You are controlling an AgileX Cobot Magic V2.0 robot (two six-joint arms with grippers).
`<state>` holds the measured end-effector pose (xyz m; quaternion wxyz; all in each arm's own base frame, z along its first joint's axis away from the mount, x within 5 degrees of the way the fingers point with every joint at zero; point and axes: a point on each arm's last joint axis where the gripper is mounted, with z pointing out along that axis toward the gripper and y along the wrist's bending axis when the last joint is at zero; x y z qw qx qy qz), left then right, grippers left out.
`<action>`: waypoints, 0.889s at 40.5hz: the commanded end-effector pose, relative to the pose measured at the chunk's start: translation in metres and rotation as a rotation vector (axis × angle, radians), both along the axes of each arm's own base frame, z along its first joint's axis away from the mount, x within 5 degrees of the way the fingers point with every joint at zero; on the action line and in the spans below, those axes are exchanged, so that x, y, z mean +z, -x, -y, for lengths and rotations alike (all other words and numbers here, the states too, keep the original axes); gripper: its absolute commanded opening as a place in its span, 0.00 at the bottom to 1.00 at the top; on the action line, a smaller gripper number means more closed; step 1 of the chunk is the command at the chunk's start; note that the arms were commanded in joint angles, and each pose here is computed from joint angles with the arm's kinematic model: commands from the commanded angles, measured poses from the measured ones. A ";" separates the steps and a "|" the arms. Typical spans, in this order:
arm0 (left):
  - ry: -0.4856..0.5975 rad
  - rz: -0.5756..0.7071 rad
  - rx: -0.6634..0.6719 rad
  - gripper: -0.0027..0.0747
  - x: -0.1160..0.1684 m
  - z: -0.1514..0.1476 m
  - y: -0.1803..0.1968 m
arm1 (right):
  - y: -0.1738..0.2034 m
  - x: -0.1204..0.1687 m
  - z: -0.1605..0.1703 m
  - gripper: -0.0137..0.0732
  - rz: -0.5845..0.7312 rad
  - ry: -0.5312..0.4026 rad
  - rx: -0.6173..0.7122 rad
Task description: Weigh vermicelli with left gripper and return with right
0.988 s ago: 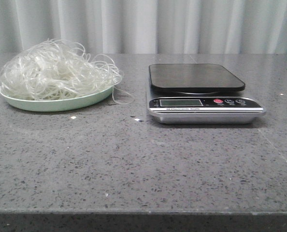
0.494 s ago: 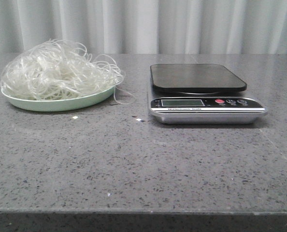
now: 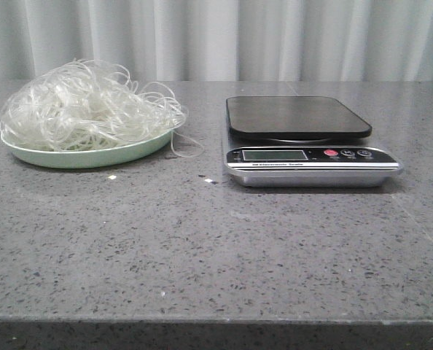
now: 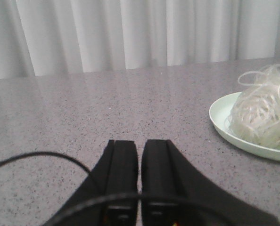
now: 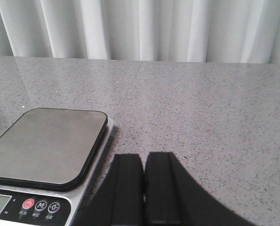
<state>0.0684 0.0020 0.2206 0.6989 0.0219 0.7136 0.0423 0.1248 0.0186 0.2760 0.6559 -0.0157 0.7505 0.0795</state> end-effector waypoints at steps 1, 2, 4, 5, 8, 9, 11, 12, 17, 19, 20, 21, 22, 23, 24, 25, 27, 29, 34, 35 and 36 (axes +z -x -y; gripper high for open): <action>0.010 0.133 -0.004 0.22 -0.001 0.000 0.003 | -0.001 0.017 0.003 0.33 0.108 -0.005 -0.035; 0.010 0.139 -0.007 0.22 -0.005 0.000 0.004 | -0.001 0.017 0.003 0.33 0.108 -0.005 -0.035; 0.012 0.099 -0.019 0.22 -0.009 0.001 0.007 | -0.001 0.017 0.003 0.33 0.108 -0.005 -0.035; 0.012 0.100 -0.022 0.22 -0.009 0.001 0.009 | -0.001 0.017 0.003 0.33 0.108 -0.005 -0.035; 0.012 0.106 -0.034 0.22 -0.011 0.002 0.013 | -0.001 0.017 0.003 0.33 0.107 -0.005 -0.035; 0.012 0.108 -0.037 0.22 -0.011 0.002 0.014 | -0.001 0.017 0.003 0.33 0.107 -0.005 -0.035; 0.012 0.102 -0.039 0.22 -0.011 0.003 0.013 | -0.001 0.017 0.003 0.33 0.106 -0.004 -0.035; 0.012 0.107 -0.039 0.22 -0.011 0.003 0.014 | -0.001 0.017 0.003 0.33 0.105 -0.004 -0.034; 0.012 0.122 -0.039 0.22 -0.010 0.002 0.014 | -0.001 0.017 0.003 0.33 0.105 -0.004 -0.034; 0.012 0.137 -0.038 0.22 -0.008 0.002 0.014 | -0.001 0.017 0.003 0.33 0.103 -0.004 -0.034; 0.012 0.142 -0.038 0.22 -0.008 0.002 0.014 | -0.001 0.017 0.003 0.33 0.103 -0.004 -0.033; 0.012 0.146 -0.038 0.22 -0.007 0.002 0.014 | -0.001 0.017 0.003 0.33 0.103 -0.004 -0.033; 0.012 0.148 -0.038 0.22 -0.007 0.002 0.014 | -0.001 0.017 0.003 0.33 0.103 -0.004 -0.033; 0.012 0.148 -0.038 0.22 -0.007 0.002 0.014 | -0.001 0.017 0.003 0.33 0.103 -0.004 -0.033; 0.012 0.148 -0.038 0.22 -0.007 0.002 0.014 | -0.001 0.017 0.003 0.33 0.103 -0.004 -0.033; 0.012 0.148 -0.038 0.22 -0.007 0.002 0.014 | -0.001 0.017 0.003 0.33 0.103 -0.004 -0.033; 0.012 0.148 -0.038 0.22 -0.007 0.002 0.014 | -0.001 0.017 0.003 0.33 0.103 -0.004 -0.033; 0.012 0.148 -0.038 0.22 -0.007 0.002 0.014 | -0.001 0.017 0.003 0.33 0.103 -0.004 -0.033; 0.012 0.148 -0.038 0.22 -0.007 0.002 0.014 | -0.001 0.017 0.003 0.33 0.103 -0.004 -0.033; 0.012 0.148 -0.038 0.22 -0.007 0.002 0.014 | -0.001 0.017 0.003 0.33 0.103 -0.004 -0.033; 0.012 0.148 -0.038 0.22 -0.007 0.002 0.014 | -0.001 0.017 0.003 0.33 0.103 -0.004 -0.033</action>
